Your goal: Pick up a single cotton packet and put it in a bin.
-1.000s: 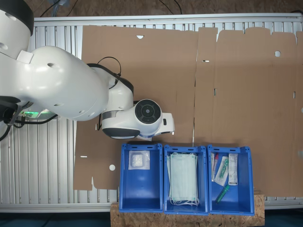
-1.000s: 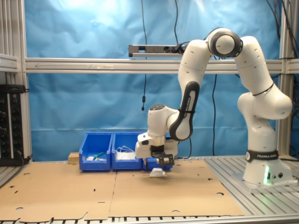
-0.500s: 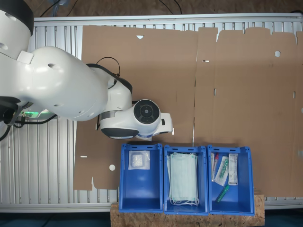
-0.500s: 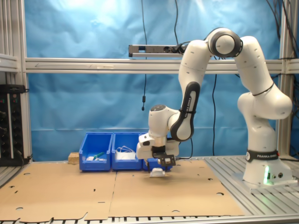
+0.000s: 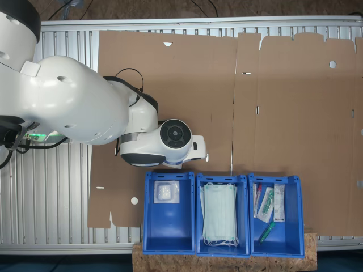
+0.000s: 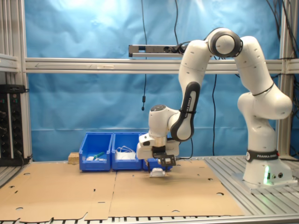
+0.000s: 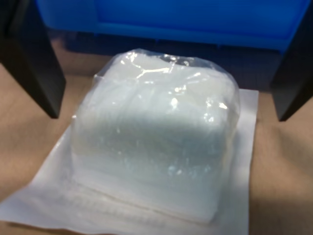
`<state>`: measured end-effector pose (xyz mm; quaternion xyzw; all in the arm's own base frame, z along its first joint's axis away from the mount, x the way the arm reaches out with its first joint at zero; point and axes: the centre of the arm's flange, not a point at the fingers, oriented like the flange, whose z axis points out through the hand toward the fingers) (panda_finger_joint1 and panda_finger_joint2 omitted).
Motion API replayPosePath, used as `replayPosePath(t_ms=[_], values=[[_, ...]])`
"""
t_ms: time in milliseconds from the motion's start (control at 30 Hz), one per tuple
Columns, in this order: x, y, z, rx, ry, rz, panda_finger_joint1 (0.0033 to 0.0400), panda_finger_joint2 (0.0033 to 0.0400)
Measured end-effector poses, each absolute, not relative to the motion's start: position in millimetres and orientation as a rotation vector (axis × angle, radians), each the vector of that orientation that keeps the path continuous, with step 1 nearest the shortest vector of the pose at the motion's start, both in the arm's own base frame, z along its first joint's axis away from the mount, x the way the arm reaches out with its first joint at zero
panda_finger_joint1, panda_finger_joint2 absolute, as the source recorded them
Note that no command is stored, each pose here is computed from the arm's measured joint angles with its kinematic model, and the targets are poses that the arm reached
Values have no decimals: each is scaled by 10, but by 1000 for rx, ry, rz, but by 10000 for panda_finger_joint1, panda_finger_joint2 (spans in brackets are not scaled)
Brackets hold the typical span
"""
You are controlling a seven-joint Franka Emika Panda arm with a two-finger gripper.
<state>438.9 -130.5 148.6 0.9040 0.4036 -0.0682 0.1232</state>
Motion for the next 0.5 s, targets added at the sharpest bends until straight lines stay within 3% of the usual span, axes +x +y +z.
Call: replayPosePath(t_ms=[200, 233, 367, 400, 500], values=[[4387, -1305, 1485, 2637, 1177, -199, 400, 400], [4387, -1305, 1485, 2637, 1177, -199, 289, 289], [4387, -1305, 1485, 2637, 1177, -199, 289, 289], [4387, -1305, 1485, 2637, 1177, -199, 199, 199], [4387, -1305, 1485, 2637, 1177, -199, 199, 199]])
